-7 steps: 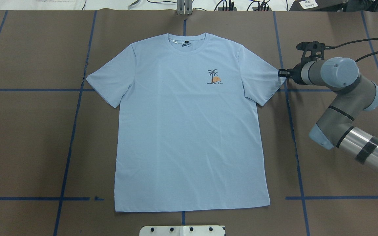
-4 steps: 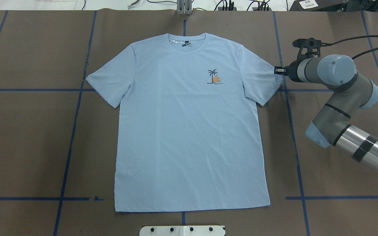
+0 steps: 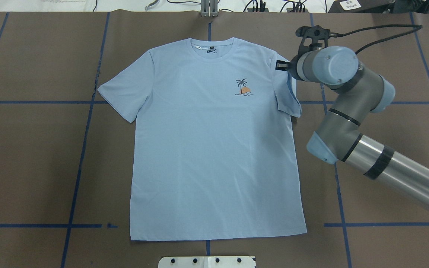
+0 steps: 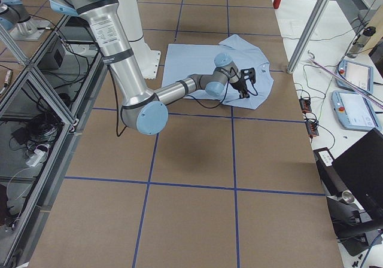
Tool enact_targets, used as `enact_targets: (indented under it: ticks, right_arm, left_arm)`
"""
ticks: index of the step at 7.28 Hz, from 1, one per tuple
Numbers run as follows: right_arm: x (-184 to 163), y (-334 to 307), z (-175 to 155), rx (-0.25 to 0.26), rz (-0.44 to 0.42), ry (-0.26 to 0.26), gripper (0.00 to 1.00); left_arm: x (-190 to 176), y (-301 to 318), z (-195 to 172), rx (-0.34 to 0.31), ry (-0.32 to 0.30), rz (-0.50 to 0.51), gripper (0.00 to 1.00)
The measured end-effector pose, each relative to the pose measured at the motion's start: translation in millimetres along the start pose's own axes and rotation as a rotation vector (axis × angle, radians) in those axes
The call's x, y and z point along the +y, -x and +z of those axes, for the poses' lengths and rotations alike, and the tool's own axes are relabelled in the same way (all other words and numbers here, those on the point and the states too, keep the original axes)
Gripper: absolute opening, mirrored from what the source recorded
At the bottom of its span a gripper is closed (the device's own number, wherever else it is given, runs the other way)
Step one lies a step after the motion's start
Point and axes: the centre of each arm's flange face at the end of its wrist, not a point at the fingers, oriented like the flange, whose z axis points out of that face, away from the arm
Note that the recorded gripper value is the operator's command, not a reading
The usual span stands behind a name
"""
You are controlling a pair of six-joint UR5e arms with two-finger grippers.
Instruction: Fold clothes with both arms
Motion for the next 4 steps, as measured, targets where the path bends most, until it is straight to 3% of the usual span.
enact_targets:
  ticks: [2, 3, 4]
  right_arm:
    - [35, 68, 4, 0.042, -0.001, -0.054, 0.00]
    - [54, 86, 10, 0.056, -0.016, -0.073, 0.14]
    - [69, 97, 15, 0.062, -0.031, -0.081, 0.99]
  left_arm:
    - [0, 0, 0, 0.001, 0.000, 0.000, 1.00]
    - [0, 0, 0, 0.001, 0.000, 0.000, 1.00]
    - [0, 0, 0, 0.001, 0.000, 0.000, 1.00]
